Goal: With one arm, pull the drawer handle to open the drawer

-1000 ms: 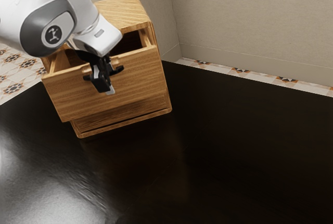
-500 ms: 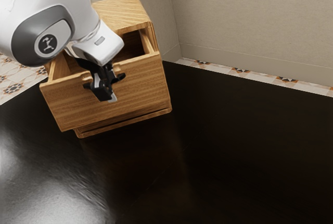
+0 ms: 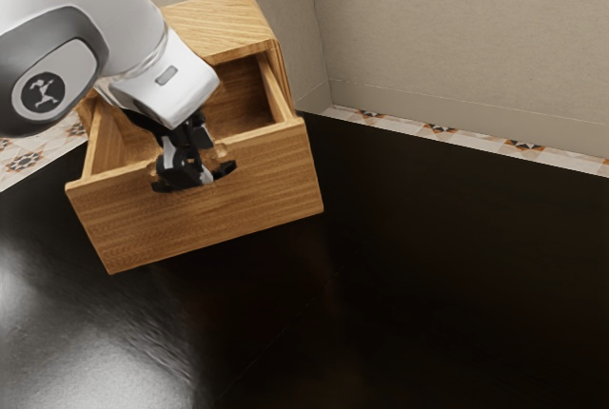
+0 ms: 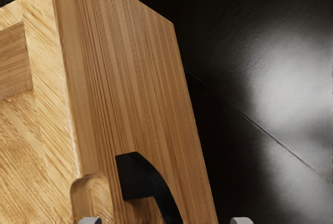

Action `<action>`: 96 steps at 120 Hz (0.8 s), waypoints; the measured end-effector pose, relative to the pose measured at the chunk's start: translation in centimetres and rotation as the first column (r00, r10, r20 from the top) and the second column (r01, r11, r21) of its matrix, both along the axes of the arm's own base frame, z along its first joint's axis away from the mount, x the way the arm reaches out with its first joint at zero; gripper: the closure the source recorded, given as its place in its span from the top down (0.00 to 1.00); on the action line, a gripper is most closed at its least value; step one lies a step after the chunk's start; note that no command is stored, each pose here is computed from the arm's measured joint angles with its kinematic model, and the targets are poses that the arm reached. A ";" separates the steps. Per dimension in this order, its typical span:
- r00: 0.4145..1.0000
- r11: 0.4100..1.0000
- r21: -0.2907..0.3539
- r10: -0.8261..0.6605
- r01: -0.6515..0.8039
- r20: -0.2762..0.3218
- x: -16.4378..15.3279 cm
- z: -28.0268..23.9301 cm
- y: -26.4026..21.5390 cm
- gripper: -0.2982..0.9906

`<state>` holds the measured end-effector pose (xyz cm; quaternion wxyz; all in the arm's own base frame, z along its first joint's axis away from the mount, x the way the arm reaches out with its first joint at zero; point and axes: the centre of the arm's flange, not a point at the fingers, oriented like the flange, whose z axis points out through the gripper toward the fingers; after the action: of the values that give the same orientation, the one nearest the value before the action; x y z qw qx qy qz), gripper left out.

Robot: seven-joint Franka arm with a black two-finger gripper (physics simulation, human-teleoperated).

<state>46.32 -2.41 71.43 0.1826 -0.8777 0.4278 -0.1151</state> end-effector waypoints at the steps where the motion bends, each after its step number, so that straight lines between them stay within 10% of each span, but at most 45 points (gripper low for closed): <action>1: 1.000 1.000 0.002 -0.001 0.001 0.004 -0.1 0.2 -0.1 0.49; 24: 0.995 1.000 -0.004 -0.021 0.022 0.092 0.8 5.3 -1.4 0.60; 39: 0.995 0.993 -0.116 0.024 -0.012 0.102 3.8 8.4 0.7 0.68; 62: 0.994 0.955 -0.278 0.109 -0.104 0.003 3.6 8.0 2.9 0.73; 96: 0.974 0.924 -0.329 0.143 -0.194 -0.175 0.5 7.5 1.9 0.76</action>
<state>46.79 -0.50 78.96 0.0035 -0.9357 0.3362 -0.1065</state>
